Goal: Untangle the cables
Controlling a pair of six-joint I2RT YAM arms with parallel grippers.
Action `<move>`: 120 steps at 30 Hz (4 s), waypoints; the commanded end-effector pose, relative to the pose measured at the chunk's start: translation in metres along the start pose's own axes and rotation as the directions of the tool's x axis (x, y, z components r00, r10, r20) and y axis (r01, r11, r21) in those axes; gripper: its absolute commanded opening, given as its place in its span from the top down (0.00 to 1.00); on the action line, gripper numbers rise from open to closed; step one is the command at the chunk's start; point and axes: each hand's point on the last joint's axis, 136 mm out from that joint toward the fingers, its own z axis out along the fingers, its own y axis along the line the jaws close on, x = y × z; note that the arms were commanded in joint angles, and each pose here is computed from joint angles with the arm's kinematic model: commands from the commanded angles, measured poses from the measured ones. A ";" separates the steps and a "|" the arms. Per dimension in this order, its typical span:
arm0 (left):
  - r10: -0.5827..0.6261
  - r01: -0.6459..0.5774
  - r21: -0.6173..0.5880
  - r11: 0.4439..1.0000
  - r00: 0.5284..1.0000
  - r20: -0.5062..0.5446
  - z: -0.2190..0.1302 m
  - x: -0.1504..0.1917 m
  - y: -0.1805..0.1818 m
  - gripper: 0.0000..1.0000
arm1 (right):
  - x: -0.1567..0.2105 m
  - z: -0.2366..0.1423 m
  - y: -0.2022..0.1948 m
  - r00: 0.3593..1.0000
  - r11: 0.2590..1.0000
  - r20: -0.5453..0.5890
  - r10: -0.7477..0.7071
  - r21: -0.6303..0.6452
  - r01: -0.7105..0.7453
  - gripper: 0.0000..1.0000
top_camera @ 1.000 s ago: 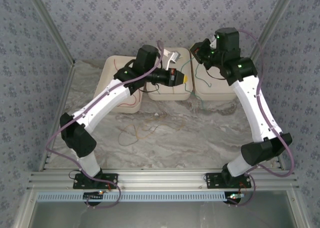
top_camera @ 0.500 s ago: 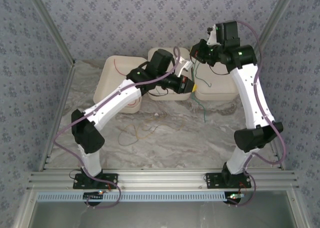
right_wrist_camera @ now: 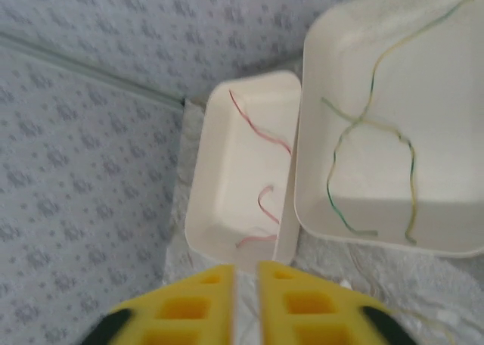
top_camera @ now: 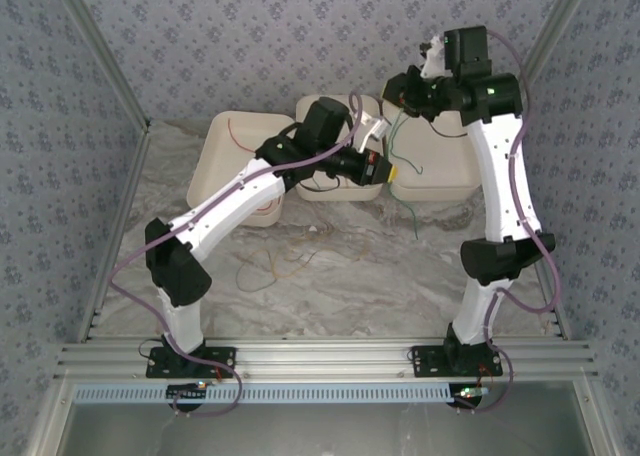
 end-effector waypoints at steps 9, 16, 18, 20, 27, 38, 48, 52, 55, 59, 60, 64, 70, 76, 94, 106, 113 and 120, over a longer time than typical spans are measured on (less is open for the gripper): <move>-0.241 0.243 0.062 0.968 0.970 -0.039 -0.001 0.004 0.015 1.00 | -0.022 -0.107 -0.017 0.936 0.979 0.292 -0.195 0.113 0.169 0.39; -0.394 0.392 0.052 0.919 0.917 0.053 -0.022 -0.032 0.039 1.00 | 0.086 -0.064 -0.018 0.891 0.911 0.191 -0.413 0.071 0.407 0.44; -0.430 0.428 0.048 0.903 0.900 0.071 -0.029 -0.041 0.044 1.00 | 0.122 -0.044 -0.025 0.880 0.884 0.078 -0.468 0.055 0.465 0.44; -0.449 0.446 0.051 0.894 0.890 0.081 -0.032 -0.047 0.045 1.00 | 0.156 -0.025 -0.031 0.836 0.835 -0.032 -0.548 0.049 0.549 0.43; -0.456 0.454 0.051 0.890 0.887 0.068 -0.038 -0.058 0.037 1.00 | 0.174 0.004 -0.042 0.761 0.752 -0.090 -0.642 0.119 0.648 0.41; -0.462 0.464 -0.012 0.886 0.884 0.076 -0.041 -0.052 0.046 1.00 | 0.154 -0.036 -0.030 0.747 0.731 0.012 -0.665 0.214 0.648 0.32; -0.444 0.442 0.036 0.896 0.895 0.051 -0.039 -0.058 0.035 1.00 | 0.146 -0.013 -0.030 0.830 0.830 -0.010 -0.557 0.023 0.557 0.29; -0.459 0.458 0.020 0.889 0.888 0.031 -0.037 -0.052 0.037 1.00 | 0.145 0.004 -0.021 0.827 0.828 -0.053 -0.560 -0.051 0.558 0.38; -0.460 0.460 0.020 0.888 0.887 0.030 -0.036 -0.052 0.038 1.00 | 0.147 0.012 -0.022 0.833 0.836 -0.078 -0.548 -0.065 0.545 0.50; -0.459 0.458 0.022 0.888 0.888 0.034 -0.036 -0.054 0.038 1.00 | 0.139 0.015 -0.030 0.853 0.855 -0.059 -0.518 -0.038 0.517 0.74; -0.457 0.457 0.022 0.889 0.889 0.033 -0.036 -0.054 0.038 1.00 | 0.138 0.015 -0.032 0.857 0.859 -0.061 -0.512 -0.035 0.511 0.82; -0.461 0.460 0.018 0.888 0.887 0.040 -0.036 -0.056 0.040 1.00 | 0.140 0.011 -0.035 0.855 0.857 -0.073 -0.514 -0.018 0.514 1.00; -0.455 0.460 -0.010 0.888 0.881 0.128 -0.053 -0.072 0.046 0.40 | 0.148 0.002 -0.048 0.843 0.847 -0.119 -0.525 0.019 0.531 1.00; -0.442 0.487 -0.104 0.867 0.850 0.287 -0.096 -0.088 0.065 0.23 | 0.116 -0.009 -0.076 0.879 0.867 -0.076 -0.472 0.143 0.478 1.00; -0.393 0.552 -0.405 0.729 0.822 0.413 -0.152 0.022 0.116 0.24 | -0.049 0.036 -0.278 0.960 0.613 -0.092 -0.264 0.753 0.240 1.00; -0.267 0.471 -0.448 0.760 0.854 0.446 -0.197 0.122 0.107 0.27 | -0.018 0.108 -0.362 0.986 0.639 -0.169 -0.017 0.756 0.140 1.00; -0.333 0.495 -0.407 0.768 0.851 0.405 -0.203 0.168 0.093 0.27 | -0.003 0.132 -0.369 0.980 0.680 -0.197 0.031 0.723 0.124 0.87; -0.510 0.606 -0.517 0.604 0.793 0.333 -0.194 0.223 0.130 0.29 | -0.039 0.103 -0.309 0.993 0.693 -0.101 -0.067 0.711 0.119 0.48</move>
